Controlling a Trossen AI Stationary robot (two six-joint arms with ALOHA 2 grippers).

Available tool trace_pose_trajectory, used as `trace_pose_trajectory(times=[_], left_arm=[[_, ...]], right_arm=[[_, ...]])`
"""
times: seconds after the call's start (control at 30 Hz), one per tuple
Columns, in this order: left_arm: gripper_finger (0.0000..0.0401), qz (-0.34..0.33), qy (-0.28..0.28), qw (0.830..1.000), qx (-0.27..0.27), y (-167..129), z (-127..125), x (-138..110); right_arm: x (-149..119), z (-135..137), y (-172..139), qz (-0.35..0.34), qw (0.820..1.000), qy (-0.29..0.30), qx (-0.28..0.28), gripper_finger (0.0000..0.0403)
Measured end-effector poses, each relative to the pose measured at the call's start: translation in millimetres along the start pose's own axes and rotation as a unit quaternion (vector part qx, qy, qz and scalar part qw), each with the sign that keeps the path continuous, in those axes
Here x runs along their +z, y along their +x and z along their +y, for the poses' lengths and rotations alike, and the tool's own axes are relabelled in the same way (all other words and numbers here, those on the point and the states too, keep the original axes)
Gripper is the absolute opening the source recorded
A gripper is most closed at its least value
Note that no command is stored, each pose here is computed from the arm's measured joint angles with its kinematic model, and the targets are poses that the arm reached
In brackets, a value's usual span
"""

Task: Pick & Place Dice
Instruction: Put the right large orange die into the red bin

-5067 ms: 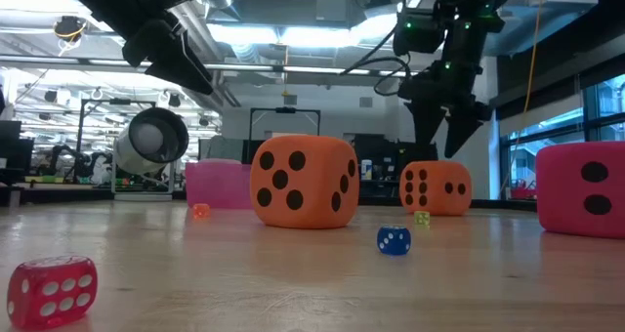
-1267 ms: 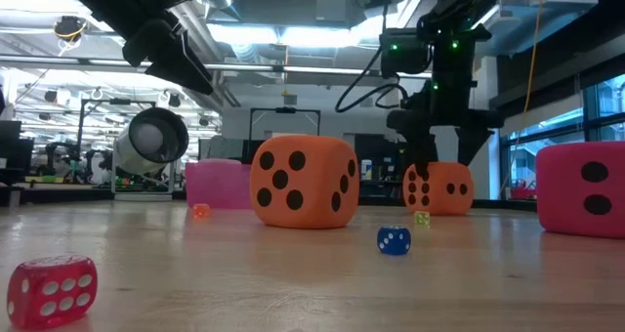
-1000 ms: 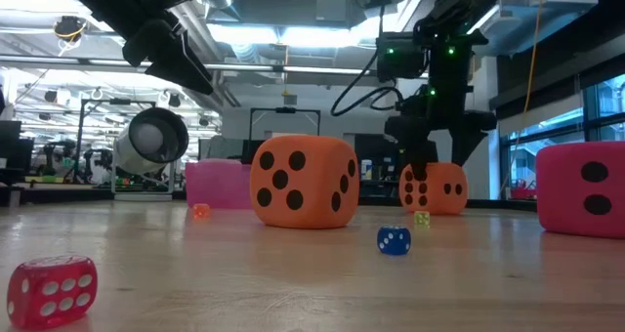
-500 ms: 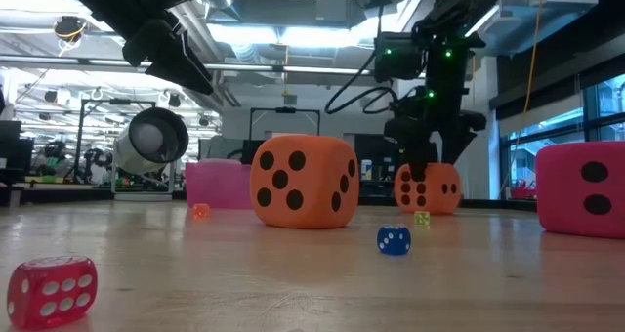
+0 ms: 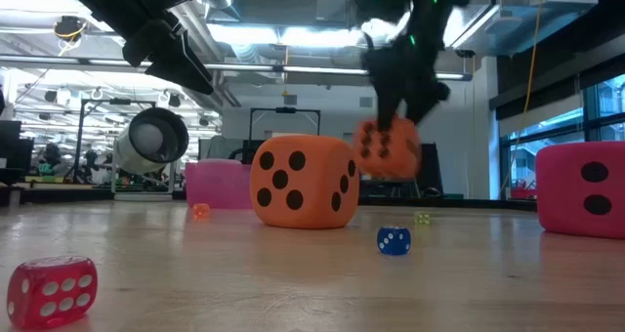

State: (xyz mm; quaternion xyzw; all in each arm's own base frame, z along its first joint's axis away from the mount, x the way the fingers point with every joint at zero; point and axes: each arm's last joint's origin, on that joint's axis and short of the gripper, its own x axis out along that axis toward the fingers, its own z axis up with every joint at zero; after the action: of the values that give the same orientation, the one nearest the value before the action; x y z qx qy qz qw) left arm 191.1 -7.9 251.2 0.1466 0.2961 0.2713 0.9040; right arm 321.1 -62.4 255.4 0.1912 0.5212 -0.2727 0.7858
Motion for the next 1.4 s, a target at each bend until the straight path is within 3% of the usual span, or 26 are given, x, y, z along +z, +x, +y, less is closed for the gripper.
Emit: trace_pose_trajectory(times=[0.2,0.4,0.93,1.13,1.27,1.4], left_arm=[[0.0400,0.000,0.000,1.000,0.000,0,0,0],[0.0400,0.000,0.000,1.000,0.000,0,0,0],[0.0400,-0.001,-0.001,1.000,0.000,0,0,0],[0.0400,-0.001,0.000,1.000,0.000,0,0,0],[0.0400,-0.001,0.000,1.000,0.000,0,0,0],[0.0400,-0.001,0.000,1.000,0.000,0,0,0]], right_arm=[[25,19,-39,-0.072,0.994,-0.051,0.070,0.0351],[45,26,-52,-0.186,0.972,-0.140,0.021,0.0351],[79,33,33,-0.204,0.947,-0.247,-0.022,0.0351],[92,26,41,-0.239,0.928,-0.283,-0.045,0.0350],[103,16,47,-0.267,0.909,-0.321,-0.003,0.0350],[111,5,65,-0.267,0.910,-0.316,0.021,0.0350]])
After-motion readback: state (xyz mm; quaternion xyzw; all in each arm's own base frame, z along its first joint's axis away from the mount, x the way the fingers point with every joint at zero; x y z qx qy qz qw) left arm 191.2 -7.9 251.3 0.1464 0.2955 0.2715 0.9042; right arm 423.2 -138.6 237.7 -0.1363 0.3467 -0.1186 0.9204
